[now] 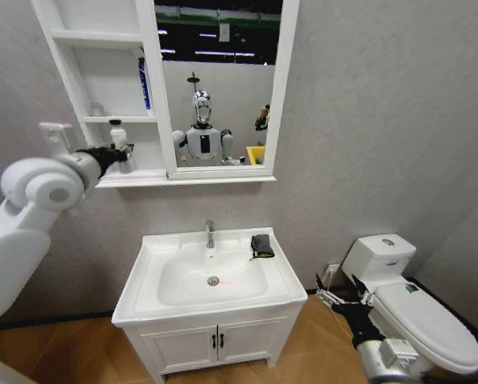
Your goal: Move facial cleanser and shampoo from washbasin to cabinet, then wipe washbasin with towel.
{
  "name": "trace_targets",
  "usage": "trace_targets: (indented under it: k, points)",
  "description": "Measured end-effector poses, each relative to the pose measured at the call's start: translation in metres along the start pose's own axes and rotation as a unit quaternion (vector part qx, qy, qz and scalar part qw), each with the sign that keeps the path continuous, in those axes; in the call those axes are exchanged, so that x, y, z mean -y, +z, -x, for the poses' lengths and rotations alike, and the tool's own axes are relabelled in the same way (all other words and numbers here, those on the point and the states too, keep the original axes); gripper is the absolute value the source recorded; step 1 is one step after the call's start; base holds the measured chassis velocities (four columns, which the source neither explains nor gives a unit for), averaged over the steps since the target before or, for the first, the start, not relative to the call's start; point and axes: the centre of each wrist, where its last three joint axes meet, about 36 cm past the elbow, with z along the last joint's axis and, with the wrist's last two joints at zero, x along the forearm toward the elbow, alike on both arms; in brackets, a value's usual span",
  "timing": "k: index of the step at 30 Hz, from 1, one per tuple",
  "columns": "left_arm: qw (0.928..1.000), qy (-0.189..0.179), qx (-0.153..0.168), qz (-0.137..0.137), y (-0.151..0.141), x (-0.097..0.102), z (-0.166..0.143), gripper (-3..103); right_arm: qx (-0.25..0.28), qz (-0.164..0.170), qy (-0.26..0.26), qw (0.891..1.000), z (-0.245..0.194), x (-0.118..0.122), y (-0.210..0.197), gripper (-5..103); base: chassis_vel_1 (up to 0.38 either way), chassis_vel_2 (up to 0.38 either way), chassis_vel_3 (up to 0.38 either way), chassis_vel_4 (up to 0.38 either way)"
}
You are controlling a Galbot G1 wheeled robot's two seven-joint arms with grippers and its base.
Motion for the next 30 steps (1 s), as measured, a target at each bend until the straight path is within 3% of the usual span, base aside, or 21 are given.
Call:
trace_targets:
  k: [7,12,30]
  points:
    - [0.9996,0.006,-0.023,-0.013,-0.011,0.009,0.053,30,0.002,-0.004,0.007,1.0,-0.003,0.006,-0.002,100,0.0,0.0,0.0,0.0]
    - [0.9989,-0.024,-0.04,-0.003,0.0,0.011,0.104,30,0.007,-0.002,0.013,1.0,-0.005,0.01,-0.005,100,0.0,0.0,0.0,0.0]
    - [0.9954,-0.064,-0.072,0.002,0.047,-0.001,0.146,30,0.009,-0.002,0.017,1.0,0.0,0.015,-0.004,100,0.0,0.0,0.0,0.0]
